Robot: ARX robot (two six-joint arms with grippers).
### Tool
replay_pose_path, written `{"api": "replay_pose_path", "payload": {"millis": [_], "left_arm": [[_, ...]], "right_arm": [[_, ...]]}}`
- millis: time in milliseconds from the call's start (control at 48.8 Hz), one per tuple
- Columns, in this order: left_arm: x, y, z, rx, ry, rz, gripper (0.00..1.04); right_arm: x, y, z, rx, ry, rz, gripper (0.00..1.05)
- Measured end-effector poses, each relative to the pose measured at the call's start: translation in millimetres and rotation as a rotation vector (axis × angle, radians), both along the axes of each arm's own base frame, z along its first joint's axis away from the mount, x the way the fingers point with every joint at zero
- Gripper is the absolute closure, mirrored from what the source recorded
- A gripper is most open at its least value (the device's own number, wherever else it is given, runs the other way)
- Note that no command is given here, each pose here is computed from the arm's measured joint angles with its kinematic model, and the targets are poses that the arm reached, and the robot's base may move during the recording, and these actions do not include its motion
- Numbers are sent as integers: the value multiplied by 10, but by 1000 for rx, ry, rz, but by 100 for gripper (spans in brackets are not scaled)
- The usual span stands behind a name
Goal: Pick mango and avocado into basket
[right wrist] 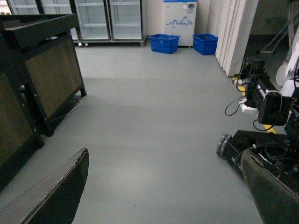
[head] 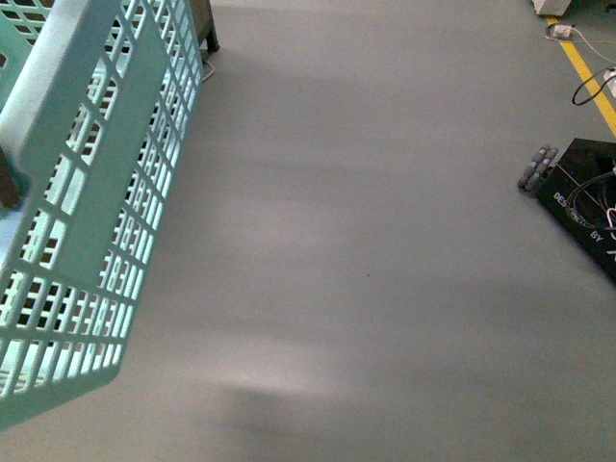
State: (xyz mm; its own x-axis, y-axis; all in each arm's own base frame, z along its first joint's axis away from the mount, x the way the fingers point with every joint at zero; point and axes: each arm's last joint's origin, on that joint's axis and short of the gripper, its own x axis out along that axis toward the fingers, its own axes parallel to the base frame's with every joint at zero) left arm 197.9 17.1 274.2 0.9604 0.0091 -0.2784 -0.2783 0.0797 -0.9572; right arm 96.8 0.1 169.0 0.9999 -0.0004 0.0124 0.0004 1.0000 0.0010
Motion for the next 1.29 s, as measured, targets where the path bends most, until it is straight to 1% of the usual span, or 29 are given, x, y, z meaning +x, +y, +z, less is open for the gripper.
{"api": "replay_pose_path", "payload": {"millis": [1148, 1291], "left_arm": [[0, 0, 3, -1, -1, -1, 84], [1, -12, 4, -11, -2, -22, 84]], "right_arm": [[0, 0, 0, 0, 0, 0, 9], [-1, -1, 1, 0, -1, -2, 9]]}}
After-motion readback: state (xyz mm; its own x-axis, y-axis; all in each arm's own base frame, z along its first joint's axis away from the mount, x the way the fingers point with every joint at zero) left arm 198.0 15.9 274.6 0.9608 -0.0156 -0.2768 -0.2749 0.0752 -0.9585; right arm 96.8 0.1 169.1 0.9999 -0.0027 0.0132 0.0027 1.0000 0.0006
